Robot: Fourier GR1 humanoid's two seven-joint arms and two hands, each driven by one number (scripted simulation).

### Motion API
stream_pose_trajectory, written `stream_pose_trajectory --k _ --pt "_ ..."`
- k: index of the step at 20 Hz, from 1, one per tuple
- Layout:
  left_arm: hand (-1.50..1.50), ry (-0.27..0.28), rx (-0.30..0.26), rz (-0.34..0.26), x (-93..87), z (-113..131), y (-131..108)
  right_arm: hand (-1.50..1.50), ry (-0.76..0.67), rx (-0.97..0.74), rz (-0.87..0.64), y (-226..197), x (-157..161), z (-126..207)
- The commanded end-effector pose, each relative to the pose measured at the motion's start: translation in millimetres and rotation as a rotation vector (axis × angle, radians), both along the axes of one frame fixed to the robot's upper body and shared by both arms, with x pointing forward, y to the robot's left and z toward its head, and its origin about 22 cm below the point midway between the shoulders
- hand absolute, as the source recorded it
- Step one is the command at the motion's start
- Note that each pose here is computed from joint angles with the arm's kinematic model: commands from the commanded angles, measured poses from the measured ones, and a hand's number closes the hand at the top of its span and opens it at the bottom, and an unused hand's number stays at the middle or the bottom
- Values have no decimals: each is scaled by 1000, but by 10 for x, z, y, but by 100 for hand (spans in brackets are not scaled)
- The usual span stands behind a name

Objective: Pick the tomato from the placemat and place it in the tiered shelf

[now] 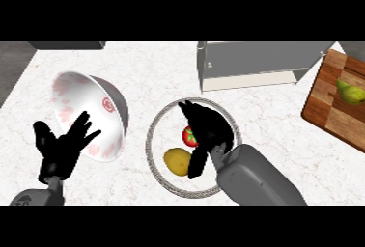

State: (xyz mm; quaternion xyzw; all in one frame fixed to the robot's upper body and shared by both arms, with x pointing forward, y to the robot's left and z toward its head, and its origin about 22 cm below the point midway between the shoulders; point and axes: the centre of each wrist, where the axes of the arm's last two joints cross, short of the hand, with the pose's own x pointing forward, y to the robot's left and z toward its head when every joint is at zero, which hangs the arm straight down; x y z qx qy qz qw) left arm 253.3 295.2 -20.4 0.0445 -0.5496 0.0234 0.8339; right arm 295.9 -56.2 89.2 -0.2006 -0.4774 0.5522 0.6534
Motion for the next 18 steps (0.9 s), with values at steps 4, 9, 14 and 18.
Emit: stream_pose_trajectory --k 4,9,14,18 --pt "0 36 9 3 -120 -125 -194 -150 -6 -41 -16 144 16 -217" --pt "0 43 -8 -6 -22 -111 53 -150 -51 -73 -28 34 -3 -567" --pt "0 52 11 -2 -99 -163 34 -150 -76 -86 -45 43 190 -576" --pt "0 52 1 -14 -12 -66 23 -150 -98 -40 -48 67 104 -731"
